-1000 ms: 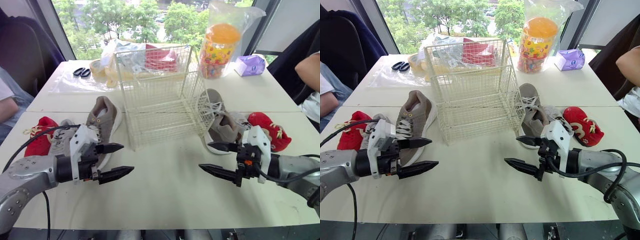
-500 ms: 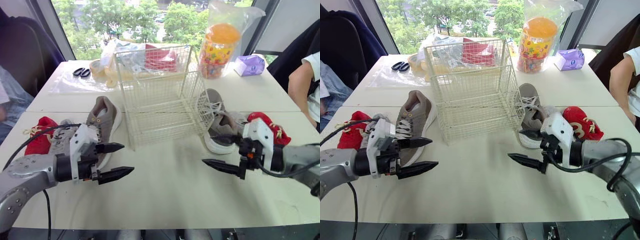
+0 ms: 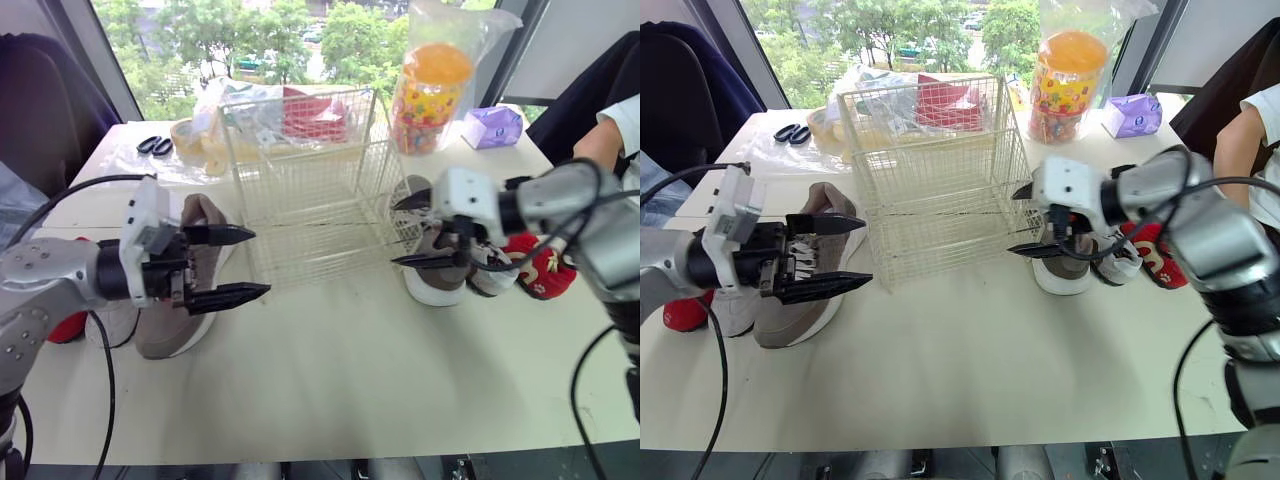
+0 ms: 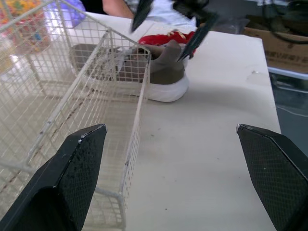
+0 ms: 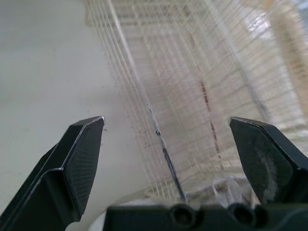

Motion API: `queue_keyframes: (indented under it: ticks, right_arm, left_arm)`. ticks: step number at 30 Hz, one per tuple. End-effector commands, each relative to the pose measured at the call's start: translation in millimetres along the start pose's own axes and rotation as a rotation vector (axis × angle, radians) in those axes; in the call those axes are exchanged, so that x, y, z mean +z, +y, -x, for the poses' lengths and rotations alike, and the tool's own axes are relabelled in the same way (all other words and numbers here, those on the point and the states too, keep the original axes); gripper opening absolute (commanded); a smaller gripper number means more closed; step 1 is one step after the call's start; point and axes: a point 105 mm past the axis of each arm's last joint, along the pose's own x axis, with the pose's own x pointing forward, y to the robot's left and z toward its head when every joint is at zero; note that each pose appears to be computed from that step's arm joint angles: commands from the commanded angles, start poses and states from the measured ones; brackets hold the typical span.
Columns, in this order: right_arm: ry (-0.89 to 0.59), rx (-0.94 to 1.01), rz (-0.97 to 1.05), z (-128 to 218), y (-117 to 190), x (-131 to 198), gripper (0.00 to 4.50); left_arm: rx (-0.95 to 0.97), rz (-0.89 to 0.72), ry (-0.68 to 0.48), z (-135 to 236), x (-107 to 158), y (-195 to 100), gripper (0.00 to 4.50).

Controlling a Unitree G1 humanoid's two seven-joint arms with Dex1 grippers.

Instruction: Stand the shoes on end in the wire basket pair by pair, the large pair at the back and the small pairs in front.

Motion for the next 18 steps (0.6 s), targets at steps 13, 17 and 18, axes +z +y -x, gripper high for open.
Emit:
queue_keyframes:
  ticks: [13, 17, 18]
  right_arm:
    - [0.108, 0.056, 0.136, -16, -6, -12, 3.19]
    - [0.091, 0.071, 0.14, -20, -2, -6, 1.23]
    - [0.09, 0.072, 0.141, -20, -2, -5, 0.73]
  left_arm:
    - [0.041, -0.074, -0.027, -6, 4, 1, 4.5]
    - [0.049, -0.08, -0.032, -6, 5, 4, 4.5]
    - [0.052, -0.083, -0.032, -6, 6, 5, 4.5]
